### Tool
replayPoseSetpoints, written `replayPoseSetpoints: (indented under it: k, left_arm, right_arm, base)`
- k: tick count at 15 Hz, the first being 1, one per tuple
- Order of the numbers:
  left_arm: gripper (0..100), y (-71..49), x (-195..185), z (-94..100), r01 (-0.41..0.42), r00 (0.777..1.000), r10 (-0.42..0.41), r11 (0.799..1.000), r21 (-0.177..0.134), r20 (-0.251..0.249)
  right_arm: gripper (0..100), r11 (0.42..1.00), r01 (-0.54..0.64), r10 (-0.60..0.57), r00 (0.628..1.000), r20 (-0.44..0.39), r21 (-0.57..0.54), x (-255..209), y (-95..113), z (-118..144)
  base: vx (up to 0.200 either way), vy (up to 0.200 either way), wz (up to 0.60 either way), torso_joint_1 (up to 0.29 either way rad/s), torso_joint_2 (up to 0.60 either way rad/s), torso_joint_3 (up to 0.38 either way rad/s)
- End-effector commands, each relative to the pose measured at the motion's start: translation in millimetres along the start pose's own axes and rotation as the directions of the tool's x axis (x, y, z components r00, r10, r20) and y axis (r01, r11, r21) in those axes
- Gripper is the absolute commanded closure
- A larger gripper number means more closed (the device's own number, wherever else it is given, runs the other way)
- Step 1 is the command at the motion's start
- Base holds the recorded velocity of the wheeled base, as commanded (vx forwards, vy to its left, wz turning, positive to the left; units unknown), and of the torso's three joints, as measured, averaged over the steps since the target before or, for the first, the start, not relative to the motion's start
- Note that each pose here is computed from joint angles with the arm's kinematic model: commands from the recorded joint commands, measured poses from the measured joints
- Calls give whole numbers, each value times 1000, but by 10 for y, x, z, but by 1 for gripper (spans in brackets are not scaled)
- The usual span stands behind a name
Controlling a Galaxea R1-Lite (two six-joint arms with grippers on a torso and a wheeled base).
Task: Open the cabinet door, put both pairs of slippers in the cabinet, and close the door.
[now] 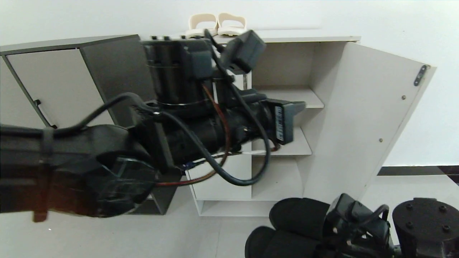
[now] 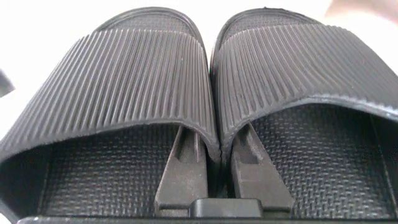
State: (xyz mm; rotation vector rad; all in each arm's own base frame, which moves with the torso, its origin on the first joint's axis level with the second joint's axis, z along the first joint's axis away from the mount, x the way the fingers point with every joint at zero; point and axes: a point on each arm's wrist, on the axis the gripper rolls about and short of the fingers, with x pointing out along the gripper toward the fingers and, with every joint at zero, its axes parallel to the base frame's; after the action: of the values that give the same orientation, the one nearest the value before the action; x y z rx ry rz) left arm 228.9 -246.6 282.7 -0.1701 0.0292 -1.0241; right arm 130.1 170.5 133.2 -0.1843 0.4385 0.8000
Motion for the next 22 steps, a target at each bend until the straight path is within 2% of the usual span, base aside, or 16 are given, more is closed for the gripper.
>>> replayPoseSetpoints:
  k: [1, 3, 4, 5, 6, 7, 8, 10, 11, 12, 14, 15, 18, 19, 20, 22]
  left_arm:
    - [100, 216, -976, 324, -249, 968, 248, 967, 51, 37]
    - [100, 72, -1603, 250, -427, 904, 428, 903, 45, -10]
    - [100, -46, -1922, 196, -501, 865, 501, 864, 49, 5]
    - [100, -135, -2218, 130, -592, 806, 591, 803, 63, 40]
    - [100, -186, -2579, 60, -700, 714, 693, 709, 89, 99]
    - [100, -274, -2908, -75, -789, 614, 776, 610, 78, 143]
    - [100, -381, -3136, -300, -841, 541, 827, 537, 70, 154]
    - [100, -606, -3460, -878, -925, 379, 910, 376, 54, 170]
    - [100, -673, -3532, -1141, -947, 320, 932, 317, 48, 168]
    - [100, -707, -3578, -1374, -949, 314, 935, 310, 53, 167]
    - [100, -720, -3600, -1649, -898, 440, 882, 426, 111, 171]
    - [100, -702, -3584, -1723, -873, 487, 860, 472, 126, 154]
    - [100, -590, -3540, -1941, -854, 515, 852, 501, 139, 97]
    - [100, -579, -3527, -1949, -840, 540, 834, 523, 145, 118]
    - [100, -578, -3523, -1951, -831, 553, 825, 536, 147, 119]
    - [100, -579, -3524, -1952, -831, 554, 825, 537, 145, 115]
  right_arm:
    - [100, 972, 204, -210, 977, 37, 117, 242, -112, 216]
    - [100, 921, 336, -353, 934, 58, 196, 439, -191, 369]
    - [100, 898, 381, -400, 915, 48, 219, 549, -245, 389]
    - [100, 872, 429, -450, 892, 43, 235, 623, -295, 414]
    - [100, 843, 483, -503, 864, 26, 237, 695, -349, 393]
    - [100, 823, 516, -535, 845, 17, 238, 718, -373, 379]
    - [100, 819, 523, -542, 840, 17, 237, 717, -379, 379]
    - [100, 820, 521, -540, 841, 20, 237, 710, -374, 385]
    - [100, 819, 523, -542, 840, 19, 236, 709, -375, 381]
    - [100, 820, 522, -540, 841, 17, 235, 713, -374, 378]
    - [100, 820, 522, -540, 841, 16, 236, 717, -374, 375]
    - [100, 820, 522, -540, 841, 16, 236, 717, -374, 375]
    - [100, 822, 518, -537, 844, 15, 236, 717, -374, 370]
    - [100, 822, 518, -537, 844, 15, 236, 721, -374, 372]
    - [100, 823, 516, -535, 845, 17, 238, 722, -373, 378]
    - [100, 825, 507, -534, 844, 50, 250, 791, -374, 391]
  base:
    - [0, 0, 0, 0, 0, 0]
    - [0, 0, 0, 0, 0, 0]
    - [0, 0, 0, 0, 0, 0]
    - [0, 0, 0, 0, 0, 0]
    - [0, 0, 0, 0, 0, 0]
    - [0, 0, 0, 0, 0, 0]
    - [0, 0, 0, 0, 0, 0]
    - [0, 0, 0, 0, 0, 0]
    - [0, 0, 0, 0, 0, 0]
    - [0, 0, 0, 0, 0, 0]
    - [0, 0, 0, 0, 0, 0]
    - [0, 0, 0, 0, 0, 0]
    - [0, 0, 0, 0, 0, 0]
    - [0, 0, 0, 0, 0, 0]
    - [0, 0, 0, 0, 0, 0]
    - [0, 0, 0, 0, 0, 0]
